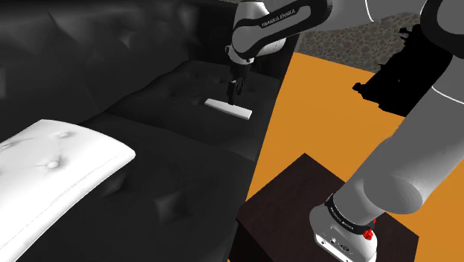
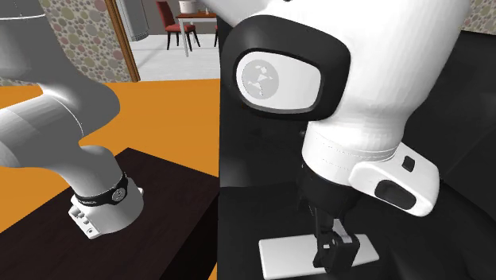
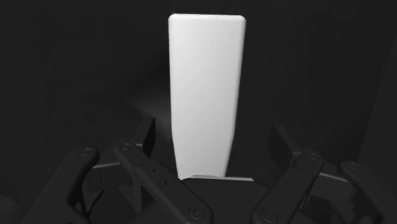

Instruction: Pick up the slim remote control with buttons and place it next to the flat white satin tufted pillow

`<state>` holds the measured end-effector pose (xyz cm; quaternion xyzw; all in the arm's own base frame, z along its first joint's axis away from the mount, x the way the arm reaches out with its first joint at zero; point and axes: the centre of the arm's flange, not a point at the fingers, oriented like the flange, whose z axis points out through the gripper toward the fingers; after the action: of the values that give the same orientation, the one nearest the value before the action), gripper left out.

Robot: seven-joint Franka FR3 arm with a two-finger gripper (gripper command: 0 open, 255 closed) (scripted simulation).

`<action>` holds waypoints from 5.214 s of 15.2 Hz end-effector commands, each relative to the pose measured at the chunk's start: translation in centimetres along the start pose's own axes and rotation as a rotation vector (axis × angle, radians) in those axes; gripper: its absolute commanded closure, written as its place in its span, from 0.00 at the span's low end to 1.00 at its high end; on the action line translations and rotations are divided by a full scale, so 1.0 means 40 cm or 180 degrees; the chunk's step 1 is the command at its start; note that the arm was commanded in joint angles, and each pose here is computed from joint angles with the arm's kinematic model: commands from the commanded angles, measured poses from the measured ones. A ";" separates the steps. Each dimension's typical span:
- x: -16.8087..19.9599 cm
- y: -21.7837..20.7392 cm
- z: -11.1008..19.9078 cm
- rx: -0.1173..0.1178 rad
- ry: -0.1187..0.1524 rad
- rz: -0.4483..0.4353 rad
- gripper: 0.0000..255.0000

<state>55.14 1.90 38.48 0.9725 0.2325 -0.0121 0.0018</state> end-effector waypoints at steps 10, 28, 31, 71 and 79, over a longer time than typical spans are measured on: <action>0.067 0.006 0.142 -0.0028 0.0044 -0.0134 0.00; 0.067 0.006 0.129 -0.0028 0.0044 -0.0134 1.00; 0.066 0.006 0.089 -0.0028 0.0044 -0.0134 1.00; 0.010 -0.354 -0.283 -0.0028 0.0044 -0.0134 1.00; -0.024 -0.616 -0.283 -0.0028 0.0044 -0.0134 1.00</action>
<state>44.01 22.55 49.78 0.9672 0.2538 -0.0046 0.0043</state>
